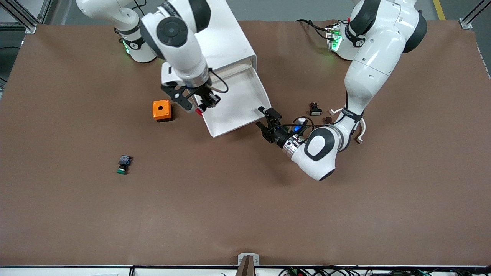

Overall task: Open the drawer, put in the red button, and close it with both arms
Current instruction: 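Carry the red button into the open drawer with the right gripper and release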

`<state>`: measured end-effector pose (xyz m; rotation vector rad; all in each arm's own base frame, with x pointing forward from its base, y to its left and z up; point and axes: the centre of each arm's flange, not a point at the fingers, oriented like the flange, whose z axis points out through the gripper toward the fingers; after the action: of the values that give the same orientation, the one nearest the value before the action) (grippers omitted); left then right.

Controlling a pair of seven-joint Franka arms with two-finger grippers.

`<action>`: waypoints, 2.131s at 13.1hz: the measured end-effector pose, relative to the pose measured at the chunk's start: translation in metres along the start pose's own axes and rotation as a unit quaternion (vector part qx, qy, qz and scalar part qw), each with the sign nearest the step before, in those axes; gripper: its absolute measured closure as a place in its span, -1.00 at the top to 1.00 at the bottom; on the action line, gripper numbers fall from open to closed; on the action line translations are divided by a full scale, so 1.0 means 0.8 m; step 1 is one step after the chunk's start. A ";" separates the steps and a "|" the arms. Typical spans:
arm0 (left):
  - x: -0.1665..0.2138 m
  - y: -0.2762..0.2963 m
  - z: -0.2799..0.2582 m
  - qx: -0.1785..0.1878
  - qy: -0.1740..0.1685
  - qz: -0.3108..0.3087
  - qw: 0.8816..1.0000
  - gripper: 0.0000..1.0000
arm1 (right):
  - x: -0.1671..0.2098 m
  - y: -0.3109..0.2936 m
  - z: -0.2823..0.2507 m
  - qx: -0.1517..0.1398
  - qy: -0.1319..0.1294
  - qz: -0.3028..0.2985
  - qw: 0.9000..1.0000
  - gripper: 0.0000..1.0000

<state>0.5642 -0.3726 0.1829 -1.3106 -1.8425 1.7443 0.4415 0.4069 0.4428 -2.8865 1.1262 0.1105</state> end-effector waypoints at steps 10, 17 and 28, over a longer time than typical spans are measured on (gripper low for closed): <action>-0.024 -0.049 -0.087 -0.050 0.037 0.294 0.954 1.00 | -0.111 -0.024 0.095 -0.016 0.007 0.013 1.000 -0.18; -0.020 -0.064 -0.138 -0.088 0.142 0.490 0.856 1.00 | -0.137 -0.027 0.115 -0.014 0.008 0.008 1.000 -0.18; -0.074 -0.174 -0.225 -0.229 0.337 0.594 0.694 1.00 | -0.127 -0.038 0.122 -0.007 0.011 0.019 1.000 0.30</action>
<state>0.6712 -0.2814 0.3713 -3.2385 -0.9197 0.7120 0.3822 0.5040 0.3540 -2.8856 1.1903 0.0894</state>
